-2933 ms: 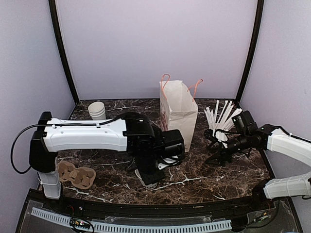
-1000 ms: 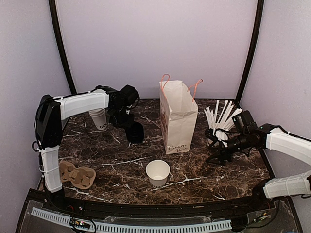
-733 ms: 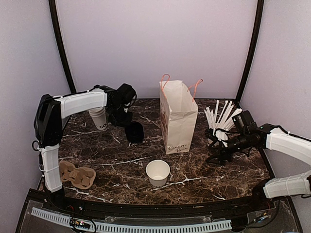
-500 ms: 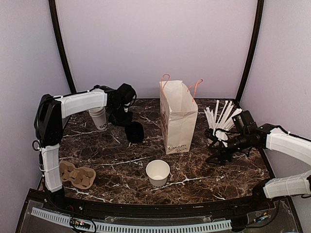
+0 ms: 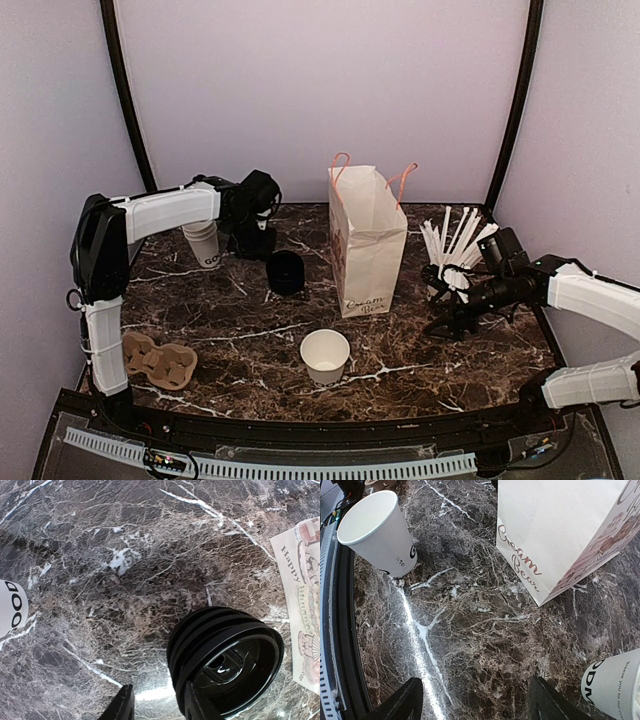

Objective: Pack the takeout coffee

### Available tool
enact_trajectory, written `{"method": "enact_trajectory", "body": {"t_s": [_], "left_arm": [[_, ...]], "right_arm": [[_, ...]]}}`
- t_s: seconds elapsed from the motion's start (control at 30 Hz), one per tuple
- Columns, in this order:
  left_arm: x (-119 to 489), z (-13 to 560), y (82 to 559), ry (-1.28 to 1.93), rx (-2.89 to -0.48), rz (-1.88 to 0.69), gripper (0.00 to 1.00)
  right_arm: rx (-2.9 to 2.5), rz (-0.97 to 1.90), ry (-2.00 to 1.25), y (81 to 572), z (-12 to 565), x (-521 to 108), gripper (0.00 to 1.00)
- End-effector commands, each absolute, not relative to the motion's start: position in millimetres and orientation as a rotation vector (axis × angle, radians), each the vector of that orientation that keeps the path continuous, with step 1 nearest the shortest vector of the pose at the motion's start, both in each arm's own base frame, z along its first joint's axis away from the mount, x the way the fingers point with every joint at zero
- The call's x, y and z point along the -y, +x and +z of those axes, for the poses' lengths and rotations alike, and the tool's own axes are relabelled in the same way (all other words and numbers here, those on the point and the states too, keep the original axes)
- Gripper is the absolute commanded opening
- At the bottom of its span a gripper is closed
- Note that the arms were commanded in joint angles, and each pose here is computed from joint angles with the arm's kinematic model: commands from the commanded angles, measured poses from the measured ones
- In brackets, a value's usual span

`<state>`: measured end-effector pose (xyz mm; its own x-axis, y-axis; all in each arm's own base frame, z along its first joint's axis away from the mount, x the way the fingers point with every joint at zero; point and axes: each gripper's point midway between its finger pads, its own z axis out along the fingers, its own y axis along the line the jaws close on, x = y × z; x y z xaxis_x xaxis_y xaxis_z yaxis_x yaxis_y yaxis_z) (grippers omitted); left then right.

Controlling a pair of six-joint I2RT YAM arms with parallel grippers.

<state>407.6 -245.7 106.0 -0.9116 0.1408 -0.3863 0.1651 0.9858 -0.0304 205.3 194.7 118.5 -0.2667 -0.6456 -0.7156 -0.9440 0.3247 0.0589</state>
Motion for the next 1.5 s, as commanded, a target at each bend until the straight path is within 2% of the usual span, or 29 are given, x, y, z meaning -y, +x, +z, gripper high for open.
{"method": "enact_trajectory", "body": {"t_s": [0.0, 0.17, 0.47, 1.1, 1.47], "left_arm": [[250.4, 116.2, 411.9, 0.205, -2.712, -0.148, 0.36], [249.8, 120.6, 411.4, 0.197, -2.707, -0.141, 0.31], [256.4, 114.7, 410.5, 0.226, -2.711, -0.171, 0.29], [260.1, 104.1, 414.0, 0.256, -2.738, -0.156, 0.12], [260.7, 101.8, 415.0, 0.258, -2.752, -0.146, 0.18]], "right_arm": [[-2.009, 0.658, -1.378, 208.6, 117.7, -193.9, 0.74], [-2.011, 0.657, -1.378, 209.1, 117.2, -193.8, 0.74], [-2.013, 0.657, -1.379, 209.0, 116.6, -193.8, 0.74], [-2.016, 0.655, -1.377, 209.9, 116.0, -193.5, 0.74], [-2.017, 0.653, -1.378, 210.2, 115.7, -193.3, 0.74]]}}
